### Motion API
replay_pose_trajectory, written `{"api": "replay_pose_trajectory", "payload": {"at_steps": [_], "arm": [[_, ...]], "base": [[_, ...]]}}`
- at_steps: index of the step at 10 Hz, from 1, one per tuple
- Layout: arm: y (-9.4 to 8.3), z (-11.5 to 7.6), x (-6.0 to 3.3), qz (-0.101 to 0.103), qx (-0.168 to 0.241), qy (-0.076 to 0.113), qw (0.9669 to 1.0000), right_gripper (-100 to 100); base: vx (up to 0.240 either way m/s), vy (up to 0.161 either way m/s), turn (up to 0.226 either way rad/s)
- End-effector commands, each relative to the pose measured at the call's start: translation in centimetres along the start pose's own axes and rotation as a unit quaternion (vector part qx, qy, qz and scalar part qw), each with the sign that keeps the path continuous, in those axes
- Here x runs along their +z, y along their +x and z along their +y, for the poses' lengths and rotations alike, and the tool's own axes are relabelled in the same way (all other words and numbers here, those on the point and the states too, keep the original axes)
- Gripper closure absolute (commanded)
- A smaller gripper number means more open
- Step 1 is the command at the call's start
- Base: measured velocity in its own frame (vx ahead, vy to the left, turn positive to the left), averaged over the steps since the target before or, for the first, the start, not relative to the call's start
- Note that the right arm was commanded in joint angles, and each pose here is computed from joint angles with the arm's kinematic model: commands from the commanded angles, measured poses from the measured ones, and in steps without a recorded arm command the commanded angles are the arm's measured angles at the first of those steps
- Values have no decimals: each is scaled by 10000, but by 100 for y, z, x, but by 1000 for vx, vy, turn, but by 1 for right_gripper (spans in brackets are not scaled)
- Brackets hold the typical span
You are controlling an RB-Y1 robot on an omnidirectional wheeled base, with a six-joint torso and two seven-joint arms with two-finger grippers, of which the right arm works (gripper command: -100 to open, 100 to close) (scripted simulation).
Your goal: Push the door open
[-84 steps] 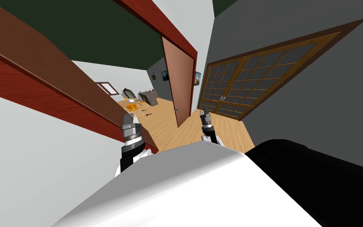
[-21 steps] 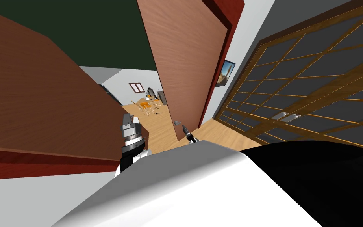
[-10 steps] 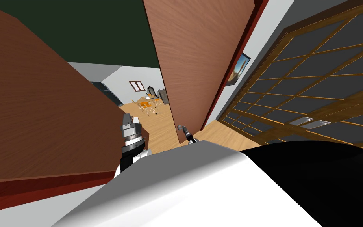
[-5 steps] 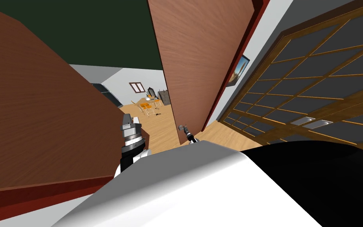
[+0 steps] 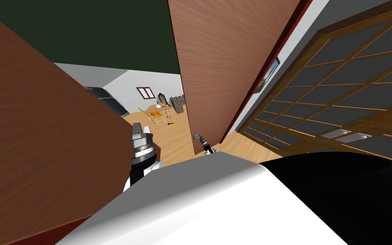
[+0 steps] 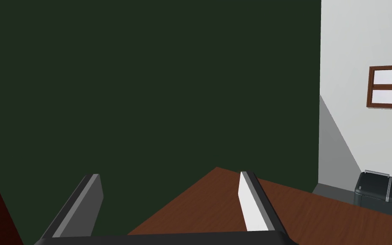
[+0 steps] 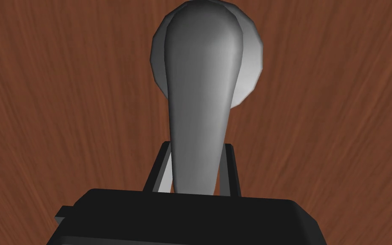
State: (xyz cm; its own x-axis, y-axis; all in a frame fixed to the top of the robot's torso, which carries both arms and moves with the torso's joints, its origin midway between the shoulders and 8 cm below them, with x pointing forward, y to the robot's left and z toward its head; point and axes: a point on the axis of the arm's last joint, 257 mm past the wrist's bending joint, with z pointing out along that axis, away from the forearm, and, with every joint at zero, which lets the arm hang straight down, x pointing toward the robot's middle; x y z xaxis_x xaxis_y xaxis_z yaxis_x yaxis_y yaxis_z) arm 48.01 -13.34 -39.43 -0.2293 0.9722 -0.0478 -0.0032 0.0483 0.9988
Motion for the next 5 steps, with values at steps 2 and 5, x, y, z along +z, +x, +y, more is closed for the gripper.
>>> {"api": "replay_pose_trajectory", "payload": {"at_steps": [2, 5], "arm": [[-249, 4, -20, -226, -64, -27, 9997, 100], [-434, 1, -35, -424, -79, -20, 9991, 100]], "base": [[131, 83, -51], [98, 87, -49]]}}
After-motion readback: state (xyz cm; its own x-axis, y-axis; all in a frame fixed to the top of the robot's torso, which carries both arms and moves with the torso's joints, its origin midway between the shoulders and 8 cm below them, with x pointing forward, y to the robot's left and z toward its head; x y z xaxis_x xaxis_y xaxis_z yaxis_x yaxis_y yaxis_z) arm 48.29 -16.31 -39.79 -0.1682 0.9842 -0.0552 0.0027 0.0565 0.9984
